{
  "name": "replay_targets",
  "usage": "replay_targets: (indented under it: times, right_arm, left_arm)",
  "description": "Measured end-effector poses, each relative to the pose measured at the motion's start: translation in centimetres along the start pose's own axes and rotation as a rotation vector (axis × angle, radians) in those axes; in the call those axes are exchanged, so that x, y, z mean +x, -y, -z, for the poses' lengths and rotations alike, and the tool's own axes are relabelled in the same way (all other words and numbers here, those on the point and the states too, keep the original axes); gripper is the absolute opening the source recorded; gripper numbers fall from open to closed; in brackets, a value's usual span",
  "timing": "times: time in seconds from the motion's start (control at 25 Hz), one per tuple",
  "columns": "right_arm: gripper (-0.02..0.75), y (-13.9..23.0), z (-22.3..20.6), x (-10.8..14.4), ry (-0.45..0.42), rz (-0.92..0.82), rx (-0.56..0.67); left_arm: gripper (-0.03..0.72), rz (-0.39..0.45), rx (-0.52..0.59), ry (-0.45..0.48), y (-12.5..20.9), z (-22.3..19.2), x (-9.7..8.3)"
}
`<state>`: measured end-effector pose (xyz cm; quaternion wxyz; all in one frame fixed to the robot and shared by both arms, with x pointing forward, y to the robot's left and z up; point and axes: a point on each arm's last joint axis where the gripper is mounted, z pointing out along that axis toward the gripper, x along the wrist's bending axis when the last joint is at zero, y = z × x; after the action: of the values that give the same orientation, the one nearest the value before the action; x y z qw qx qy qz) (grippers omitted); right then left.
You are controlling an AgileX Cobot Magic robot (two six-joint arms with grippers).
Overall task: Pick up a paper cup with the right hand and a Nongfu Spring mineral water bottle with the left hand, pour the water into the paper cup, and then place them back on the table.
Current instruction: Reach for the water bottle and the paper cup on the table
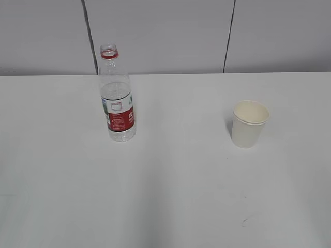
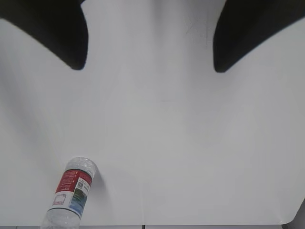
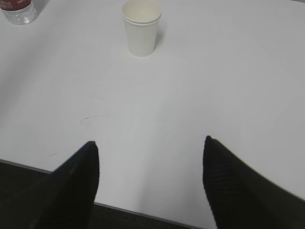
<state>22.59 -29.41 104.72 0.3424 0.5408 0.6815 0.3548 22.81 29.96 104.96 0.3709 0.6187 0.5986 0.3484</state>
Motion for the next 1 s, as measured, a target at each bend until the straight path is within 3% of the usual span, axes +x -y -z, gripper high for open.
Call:
replay_targets:
  times: [0.44,0.6,1.0]
  right_arm:
    - [0.508,-0.6,0.2,0.0,-0.003,-0.005,-0.053]
    - [0.508,-2.6,-0.2,-0.3,0.009,-0.011,-0.146]
    - [0.508,-7.9,-5.4,-1.4,0.023,-0.049,-0.204]
  left_arm:
    - [0.502,0.0,0.0,0.0,0.0,0.0,0.0]
    - [0.502,0.0,0.0,0.0,0.0,0.0,0.0]
    - [0.502,0.0,0.0,0.0,0.0,0.0,0.0]
